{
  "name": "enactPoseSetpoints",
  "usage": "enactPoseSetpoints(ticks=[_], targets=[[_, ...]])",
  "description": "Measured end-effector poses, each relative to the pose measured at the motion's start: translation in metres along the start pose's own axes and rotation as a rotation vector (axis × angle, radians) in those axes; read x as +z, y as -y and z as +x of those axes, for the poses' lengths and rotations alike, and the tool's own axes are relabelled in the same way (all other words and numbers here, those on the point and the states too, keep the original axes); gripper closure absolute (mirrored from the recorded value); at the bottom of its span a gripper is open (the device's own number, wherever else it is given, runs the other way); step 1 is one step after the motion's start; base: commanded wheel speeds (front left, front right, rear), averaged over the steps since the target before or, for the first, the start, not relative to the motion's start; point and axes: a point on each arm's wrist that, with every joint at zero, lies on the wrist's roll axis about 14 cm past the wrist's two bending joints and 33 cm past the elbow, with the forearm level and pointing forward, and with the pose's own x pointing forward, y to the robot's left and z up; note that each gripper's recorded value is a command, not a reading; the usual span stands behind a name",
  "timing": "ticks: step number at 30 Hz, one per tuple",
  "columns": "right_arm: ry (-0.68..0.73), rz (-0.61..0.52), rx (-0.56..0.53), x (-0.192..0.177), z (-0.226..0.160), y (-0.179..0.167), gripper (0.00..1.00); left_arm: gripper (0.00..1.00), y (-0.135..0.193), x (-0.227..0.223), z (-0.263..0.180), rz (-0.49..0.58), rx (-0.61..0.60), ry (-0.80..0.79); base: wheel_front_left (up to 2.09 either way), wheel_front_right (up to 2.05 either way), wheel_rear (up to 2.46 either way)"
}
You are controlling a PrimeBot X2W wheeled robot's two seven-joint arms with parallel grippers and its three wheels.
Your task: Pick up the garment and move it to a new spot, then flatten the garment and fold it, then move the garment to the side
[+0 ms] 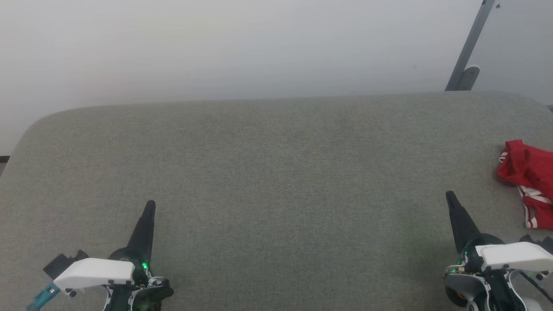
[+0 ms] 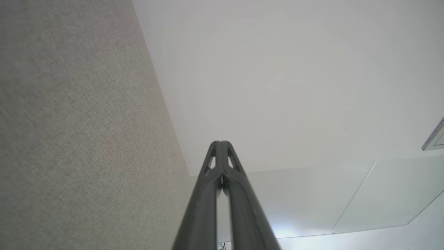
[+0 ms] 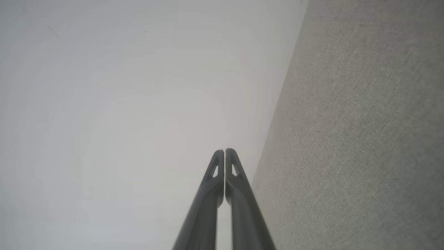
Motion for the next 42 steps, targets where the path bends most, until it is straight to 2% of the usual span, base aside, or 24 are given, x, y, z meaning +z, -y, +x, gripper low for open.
enactPoseSetpoints(ticks=[12,42], targets=[[-0.002,0.076,0.012,-0.0019,0.0018,-0.0026,1.00,1.00,0.0044,-0.0029,0.0046,-0.073,-0.015,-0.014,0.00,0.00,0.00],[-0.002,0.080,0.013,-0.0020,0.0021,-0.0029,1.00,1.00,0.0042,-0.0026,0.0045,-0.075,-0.015,-0.013,0.00,0.00,0.00]])
